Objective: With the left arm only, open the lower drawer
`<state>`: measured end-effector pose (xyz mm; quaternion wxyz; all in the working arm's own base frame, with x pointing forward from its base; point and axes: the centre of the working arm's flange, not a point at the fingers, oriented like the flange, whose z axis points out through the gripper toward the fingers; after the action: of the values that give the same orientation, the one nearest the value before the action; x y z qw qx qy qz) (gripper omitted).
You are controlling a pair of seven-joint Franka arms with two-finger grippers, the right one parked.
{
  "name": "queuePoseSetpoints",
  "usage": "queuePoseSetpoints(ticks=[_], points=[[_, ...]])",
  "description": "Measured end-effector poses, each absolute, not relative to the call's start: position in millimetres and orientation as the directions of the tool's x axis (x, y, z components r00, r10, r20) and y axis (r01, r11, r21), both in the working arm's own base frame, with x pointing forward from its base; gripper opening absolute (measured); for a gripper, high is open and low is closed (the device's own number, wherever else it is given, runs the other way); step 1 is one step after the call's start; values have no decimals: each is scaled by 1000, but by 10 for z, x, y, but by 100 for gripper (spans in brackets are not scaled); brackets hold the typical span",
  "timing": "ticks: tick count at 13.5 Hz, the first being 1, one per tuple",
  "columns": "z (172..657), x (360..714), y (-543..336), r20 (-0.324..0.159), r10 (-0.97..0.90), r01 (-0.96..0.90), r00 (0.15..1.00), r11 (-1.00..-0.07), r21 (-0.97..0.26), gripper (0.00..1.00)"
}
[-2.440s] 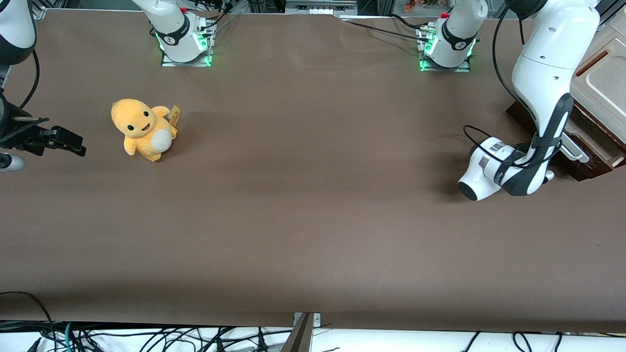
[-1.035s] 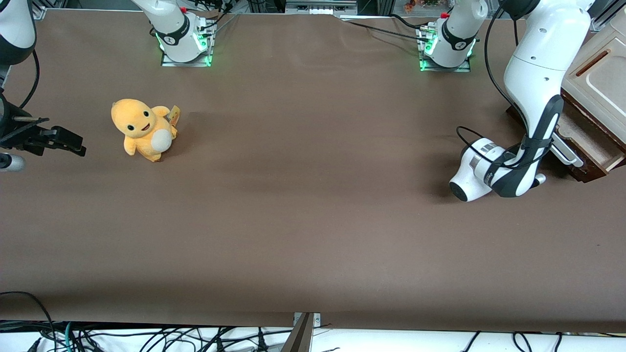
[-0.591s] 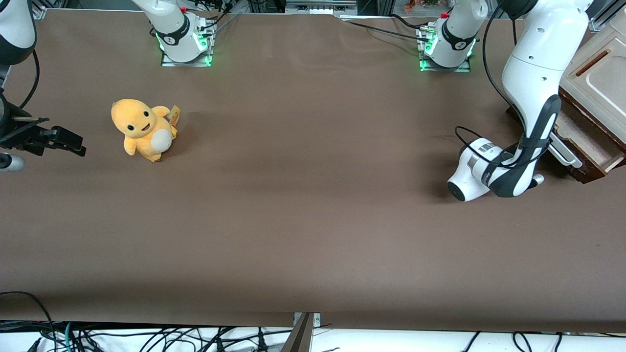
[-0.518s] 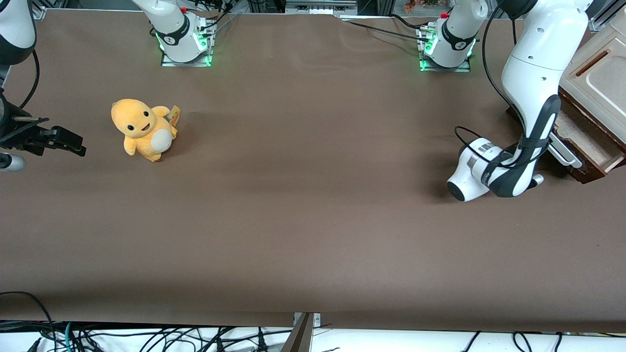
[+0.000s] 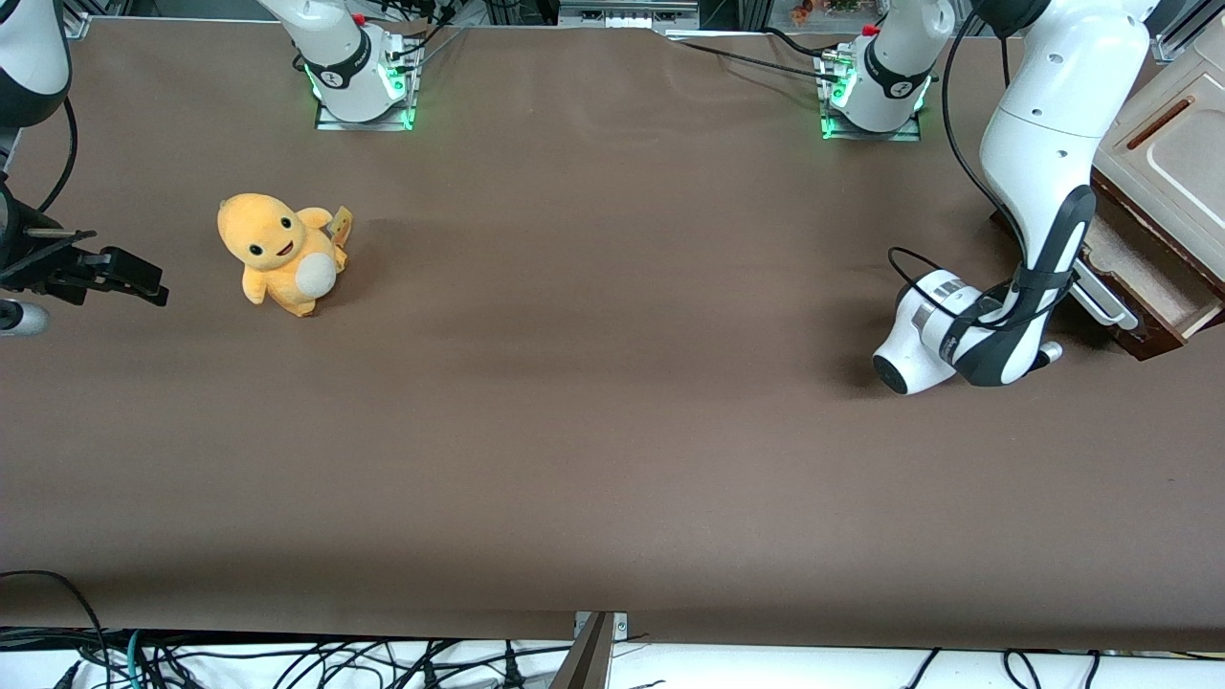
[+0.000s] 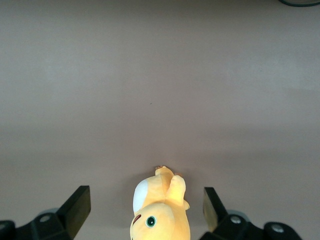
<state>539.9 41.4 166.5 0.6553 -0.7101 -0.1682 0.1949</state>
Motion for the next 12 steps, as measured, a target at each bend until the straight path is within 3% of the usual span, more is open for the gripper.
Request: queuePoseSetpoints(ticks=[7,8,12], points=[[1615,5402,414,-62,495,-22,867,-86,-996,19],[1594,5392,413,-67,496,-28,866,-85,-996,24],[1556,5360,412,-76,502,-46,862,-72,-996,66]])
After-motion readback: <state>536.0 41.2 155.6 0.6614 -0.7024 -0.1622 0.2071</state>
